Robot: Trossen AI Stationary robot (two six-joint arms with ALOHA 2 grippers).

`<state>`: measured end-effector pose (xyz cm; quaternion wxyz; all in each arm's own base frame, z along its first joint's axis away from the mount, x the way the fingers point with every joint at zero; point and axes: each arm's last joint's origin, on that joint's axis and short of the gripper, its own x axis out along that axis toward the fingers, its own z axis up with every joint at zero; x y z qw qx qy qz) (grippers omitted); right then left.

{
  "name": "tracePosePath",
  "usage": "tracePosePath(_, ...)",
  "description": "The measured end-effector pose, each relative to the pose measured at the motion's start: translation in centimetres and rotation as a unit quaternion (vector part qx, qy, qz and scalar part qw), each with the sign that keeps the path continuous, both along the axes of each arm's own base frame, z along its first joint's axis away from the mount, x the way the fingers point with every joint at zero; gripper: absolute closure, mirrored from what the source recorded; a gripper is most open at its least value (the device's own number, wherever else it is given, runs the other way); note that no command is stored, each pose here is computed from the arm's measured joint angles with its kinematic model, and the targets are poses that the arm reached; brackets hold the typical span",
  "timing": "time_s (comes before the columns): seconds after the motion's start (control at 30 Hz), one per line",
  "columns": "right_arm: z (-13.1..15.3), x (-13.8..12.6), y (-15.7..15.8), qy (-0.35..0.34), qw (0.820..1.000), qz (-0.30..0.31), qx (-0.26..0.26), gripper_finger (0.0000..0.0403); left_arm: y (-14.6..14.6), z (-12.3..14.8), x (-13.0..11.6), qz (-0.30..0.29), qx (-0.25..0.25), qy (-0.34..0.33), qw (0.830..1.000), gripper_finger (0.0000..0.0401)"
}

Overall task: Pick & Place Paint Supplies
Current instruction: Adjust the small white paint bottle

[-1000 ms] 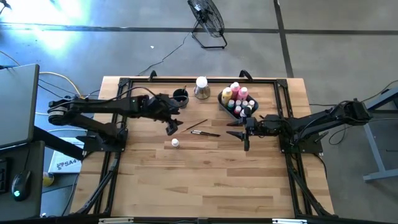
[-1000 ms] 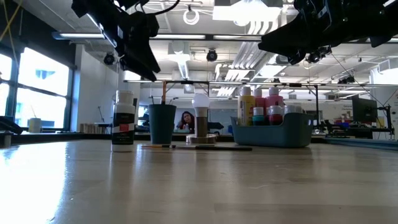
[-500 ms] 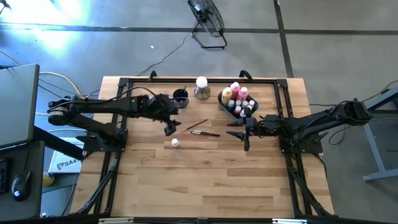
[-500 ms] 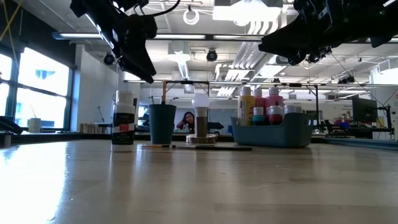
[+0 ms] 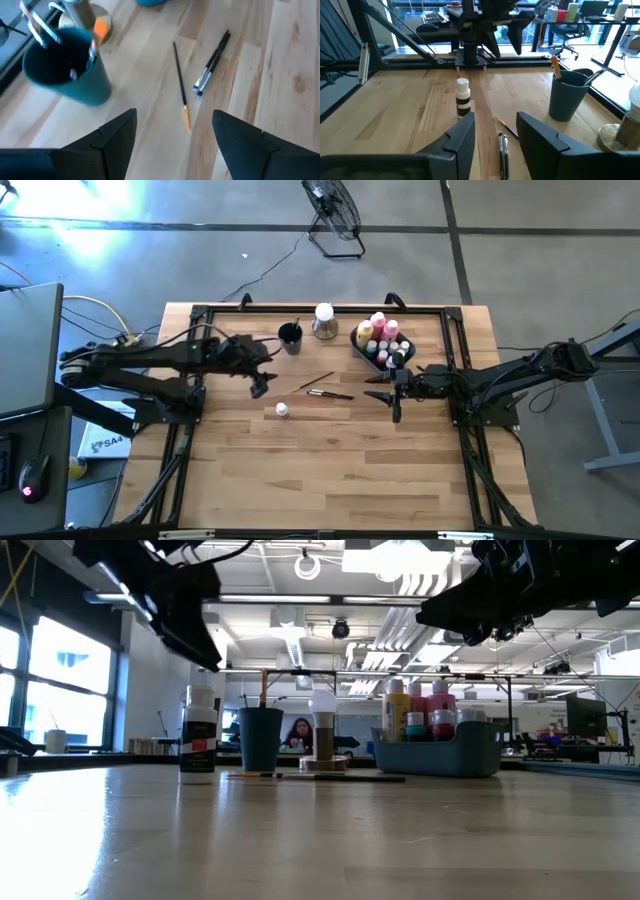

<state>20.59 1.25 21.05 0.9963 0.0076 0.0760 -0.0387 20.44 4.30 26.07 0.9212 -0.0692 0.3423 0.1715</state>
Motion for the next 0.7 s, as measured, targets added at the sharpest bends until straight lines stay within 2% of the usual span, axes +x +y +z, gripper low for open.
tracePosePath(0.17, 0.0, 0.0, 0.0, 0.0, 1.0, 0.0, 0.0, 0.0265, -1.1, -1.5, -3.0, -0.001, -0.019, -0.035, 0.999, 0.0148)
tracePosePath(0.33, 0.0, 0.0, 0.0, 0.0, 1.0, 0.0, 0.0, 0.0265, -3.2, -3.4, -5.6, -0.089, 0.003, -0.093, 0.992, 0.0148)
tracePosePath(0.5, 0.0, 0.0, 0.0, 0.002, 1.0, -0.006, -0.001, 0.0265, -4.5, -6.4, -7.0, -0.133, 0.015, -0.177, 0.975, 0.0148)
tracePosePath(0.7, 0.0, 0.0, -0.1, 0.002, 1.0, -0.017, -0.003, 0.0265, -4.9, -10.8, -8.1, -0.148, -0.004, -0.207, 0.967, 0.0148)
